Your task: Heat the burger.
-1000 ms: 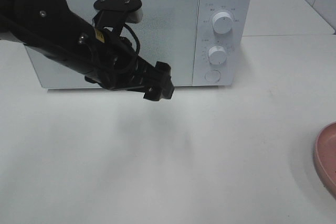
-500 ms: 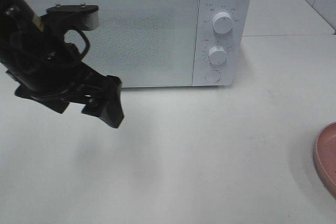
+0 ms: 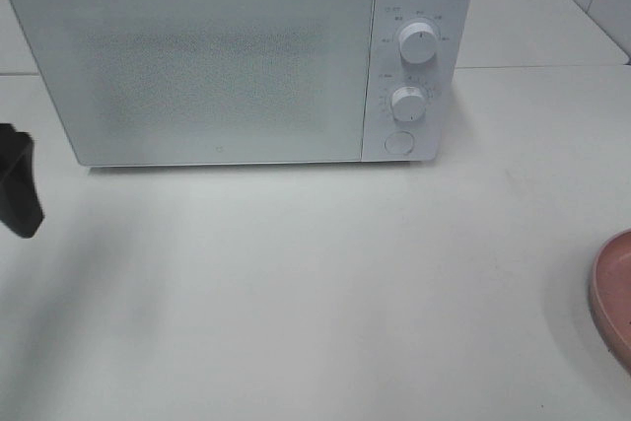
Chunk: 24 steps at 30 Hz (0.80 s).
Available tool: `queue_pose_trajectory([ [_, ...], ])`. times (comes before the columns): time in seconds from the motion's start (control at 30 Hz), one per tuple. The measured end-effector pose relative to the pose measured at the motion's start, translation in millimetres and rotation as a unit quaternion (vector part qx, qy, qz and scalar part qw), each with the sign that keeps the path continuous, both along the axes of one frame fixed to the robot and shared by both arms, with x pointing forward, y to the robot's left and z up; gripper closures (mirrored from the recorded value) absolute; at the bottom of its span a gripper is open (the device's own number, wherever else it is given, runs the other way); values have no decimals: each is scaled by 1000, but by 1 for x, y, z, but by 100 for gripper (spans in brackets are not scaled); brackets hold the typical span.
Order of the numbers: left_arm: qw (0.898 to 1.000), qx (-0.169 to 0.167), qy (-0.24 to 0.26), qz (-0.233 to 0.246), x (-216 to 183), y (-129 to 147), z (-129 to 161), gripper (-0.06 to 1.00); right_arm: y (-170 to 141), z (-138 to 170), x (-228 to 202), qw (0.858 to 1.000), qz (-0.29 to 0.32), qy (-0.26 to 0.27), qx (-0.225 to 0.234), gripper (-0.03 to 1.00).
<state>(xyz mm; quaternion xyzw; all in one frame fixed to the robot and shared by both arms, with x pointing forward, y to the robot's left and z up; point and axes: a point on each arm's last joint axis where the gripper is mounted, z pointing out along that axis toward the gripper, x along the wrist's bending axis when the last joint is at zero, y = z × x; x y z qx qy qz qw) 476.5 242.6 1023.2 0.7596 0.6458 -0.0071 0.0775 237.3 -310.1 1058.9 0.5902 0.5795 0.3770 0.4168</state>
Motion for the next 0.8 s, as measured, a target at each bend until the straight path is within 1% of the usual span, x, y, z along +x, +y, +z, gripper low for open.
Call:
queue_pose_trajectory([
  [0.03,1000,0,0,0,0,0,0,-3,0,0,0,1000,0,0,0,22],
  [0.07,1000,1,0,9,-5,6,0,-3,0,0,0,1000,0,0,0,22],
  [0.1,1000,3,7,27,-19,17,-4,-3,0,0,0,1000,0,0,0,22],
  [0.2,999,4,13,35,-25,21,-6,-3,0,0,0,1000,0,0,0,22],
  [0.27,999,5,18,48,-53,30,-11,-3,0,0,0,1000,0,0,0,22],
  [0.3,999,5,18,48,-53,30,-11,-3,0,0,0,1000,0,0,0,22],
  [0.37,999,4,16,48,-74,32,-15,-3,0,0,0,1000,0,0,0,22],
  [0.43,999,4,13,48,-82,33,-16,-3,0,0,0,1000,0,0,0,22],
  [0.47,999,3,8,48,-95,35,-19,-3,0,0,0,1000,0,0,0,22],
  [0.5,999,3,8,48,-95,35,-19,-3,0,0,0,1000,0,0,0,22],
  [0.53,999,1,-10,48,-107,36,-19,-3,0,0,0,1000,0,0,0,22],
  [0.57,999,1,-10,48,-107,36,-19,-3,0,0,0,1000,0,0,0,22],
  [0.6,999,-1,-21,48,-114,37,-20,-3,0,0,0,1000,0,0,0,22],
  [0.63,997,-6,-55,49,-124,38,-15,-3,0,0,0,1000,0,0,0,22],
  [0.67,997,-6,-55,49,-124,38,-15,-3,0,0,0,1000,0,0,0,22],
  [0.7,996,-9,-77,49,-127,38,-11,-3,0,0,0,1000,0,0,0,22],
  [0.73,993,-13,-110,49,-135,39,-4,-3,0,0,0,1000,0,0,0,22],
  [0.77,993,-13,-110,49,-135,39,-4,-3,0,0,0,1000,0,0,0,22],
  [0.8,989,-15,-142,47,-143,40,2,-3,0,0,0,1000,0,0,0,22],
])
